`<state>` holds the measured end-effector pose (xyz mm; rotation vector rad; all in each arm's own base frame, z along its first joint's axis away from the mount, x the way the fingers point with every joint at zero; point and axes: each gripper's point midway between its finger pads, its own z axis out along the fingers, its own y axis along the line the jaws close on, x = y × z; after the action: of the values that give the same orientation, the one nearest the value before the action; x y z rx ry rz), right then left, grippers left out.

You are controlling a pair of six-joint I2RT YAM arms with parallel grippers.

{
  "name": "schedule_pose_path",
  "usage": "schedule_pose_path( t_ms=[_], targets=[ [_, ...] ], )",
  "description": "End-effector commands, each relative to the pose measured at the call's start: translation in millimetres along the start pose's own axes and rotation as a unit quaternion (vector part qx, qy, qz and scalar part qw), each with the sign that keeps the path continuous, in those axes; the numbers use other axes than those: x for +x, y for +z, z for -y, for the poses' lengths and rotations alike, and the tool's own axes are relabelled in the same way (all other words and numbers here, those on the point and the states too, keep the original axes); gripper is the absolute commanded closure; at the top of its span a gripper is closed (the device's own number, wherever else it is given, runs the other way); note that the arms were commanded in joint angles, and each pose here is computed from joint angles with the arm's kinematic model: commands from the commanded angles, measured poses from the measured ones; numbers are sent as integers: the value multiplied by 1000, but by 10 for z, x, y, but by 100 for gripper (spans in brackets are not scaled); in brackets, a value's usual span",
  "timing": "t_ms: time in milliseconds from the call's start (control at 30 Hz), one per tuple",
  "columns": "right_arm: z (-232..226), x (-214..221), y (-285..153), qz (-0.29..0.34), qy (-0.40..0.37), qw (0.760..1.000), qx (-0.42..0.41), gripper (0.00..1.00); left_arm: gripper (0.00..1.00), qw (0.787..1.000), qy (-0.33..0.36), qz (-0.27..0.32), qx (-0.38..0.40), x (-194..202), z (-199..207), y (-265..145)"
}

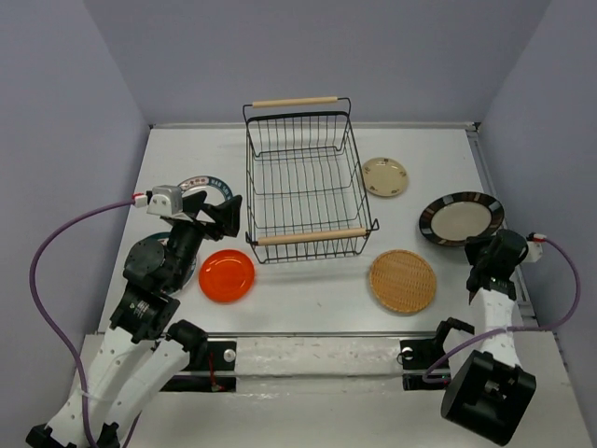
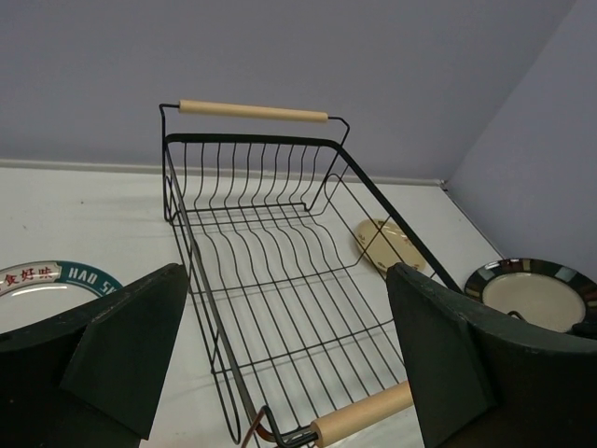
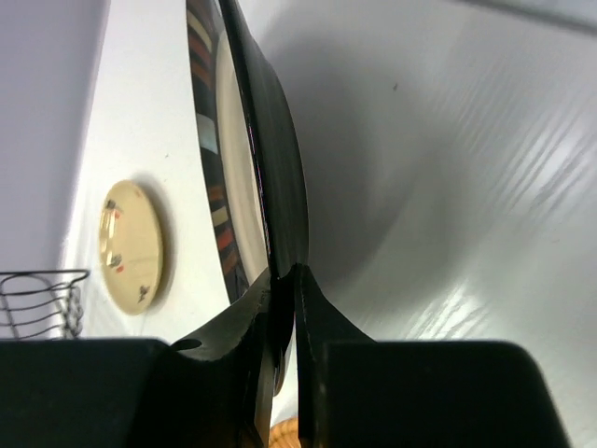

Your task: Load the plates into the dish rack

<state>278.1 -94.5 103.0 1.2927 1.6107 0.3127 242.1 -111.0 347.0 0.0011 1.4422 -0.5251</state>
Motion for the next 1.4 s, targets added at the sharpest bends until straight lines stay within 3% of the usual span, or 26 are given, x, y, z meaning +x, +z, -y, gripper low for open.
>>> schedule_pose_path(
  t_ms=[0, 233, 267, 333, 367, 433, 600, 700, 733, 867, 967, 1367],
  targets=[
    [-1074, -968, -406, 121, -72, 985, -103, 93, 1, 1000, 4, 21, 7, -129, 44, 31],
    [-2130, -1227, -715, 116, -105, 964, -217, 93, 1, 1000, 3, 19, 14, -115, 67, 35],
    [-2456, -1282, -883, 122, -122, 953, -249, 93, 1, 1000, 3, 20, 14, -123, 68, 29],
    [-2716, -1230, -814, 111, -146, 950, -254, 93, 1, 1000, 3, 21, 13, -125, 63, 26],
    [-3060, -1189, -1016, 109, -176, 936, -286, 93, 1, 1000, 3, 22, 13, -131, 61, 18],
    [-3254, -1055, -887, 94, -213, 932, -276, 93, 1, 1000, 2, 22, 14, -128, 62, 11],
    [-4108, -790, -1163, 87, -275, 901, -325, 93, 1, 1000, 2, 22, 22, -127, 92, 15],
    [-4328, -300, -1063, 54, -328, 888, -318, 93, 1, 1000, 3, 23, 20, -133, 87, 14],
    [-4519, -232, -1233, 63, -331, 882, -330, 93, 1, 1000, 3, 21, 19, -122, 81, 18],
    [-4646, 373, -936, 38, -402, 865, -298, 93, 1, 1000, 5, 18, 17, -101, 74, 34],
    [-4682, 587, -786, 44, -429, 859, -277, 93, 1, 1000, 6, 14, 15, -78, 67, 42],
    [-4499, 950, -399, 46, -499, 836, -224, 93, 1, 1000, 7, 11, 14, -72, 65, 51]
  ],
)
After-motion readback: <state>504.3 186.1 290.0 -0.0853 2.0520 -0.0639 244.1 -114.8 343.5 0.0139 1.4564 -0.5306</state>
